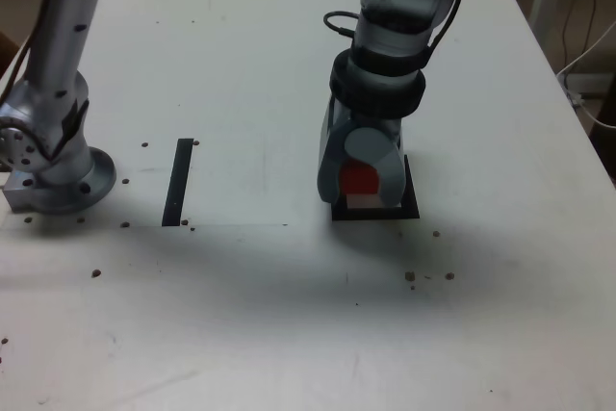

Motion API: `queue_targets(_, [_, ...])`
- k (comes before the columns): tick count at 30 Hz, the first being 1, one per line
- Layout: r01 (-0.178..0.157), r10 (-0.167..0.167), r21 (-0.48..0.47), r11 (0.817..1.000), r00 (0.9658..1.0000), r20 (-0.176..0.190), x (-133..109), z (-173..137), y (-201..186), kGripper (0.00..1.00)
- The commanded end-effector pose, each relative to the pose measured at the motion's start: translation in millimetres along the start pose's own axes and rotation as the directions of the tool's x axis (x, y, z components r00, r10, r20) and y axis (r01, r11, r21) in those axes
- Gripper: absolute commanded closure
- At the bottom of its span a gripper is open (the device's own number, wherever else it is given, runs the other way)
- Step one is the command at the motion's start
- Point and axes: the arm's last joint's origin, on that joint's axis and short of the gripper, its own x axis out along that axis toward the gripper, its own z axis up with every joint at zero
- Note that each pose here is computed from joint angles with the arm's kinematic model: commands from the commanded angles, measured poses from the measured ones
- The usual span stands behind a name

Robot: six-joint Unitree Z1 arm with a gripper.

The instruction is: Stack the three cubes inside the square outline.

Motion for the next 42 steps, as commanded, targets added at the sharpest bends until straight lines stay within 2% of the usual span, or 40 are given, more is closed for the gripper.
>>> queue_targets(1, [0.001, -0.001, 0.004, 1.0, 1.0, -0.001, 1.3, 2.8, 0.0, 0.67])
queue_targets(15, [-0.004, 0.004, 0.01, 1.0, 1.0, -0.006, 7.7, 13.6, 9.1, 0.65])
queue_targets(23, [-0.005, 0.005, 0.012, 1.0, 0.9999, -0.016, 12.9, 17.3, 11.4, 0.43])
queue_targets(28, [-0.004, 0.005, 0.015, 1.0, 0.9999, -0.014, 14.4, 18.5, 12.0, 0.11])
queue_targets(30, [-0.005, 0.005, 0.015, 1.0, 0.9999, -0.013, 14.5, 18.2, 12.0, 0.03])
queue_targets(38, [-0.013, 0.013, 0.012, 1.0, 0.9999, -0.009, 11.9, 11.5, 13.5, 0.0])
queue_targets(42, [-0.041, 0.041, 0.002, 0.999, 0.9991, 0.008, 2.1, 0.0, 15.1, 0.0])
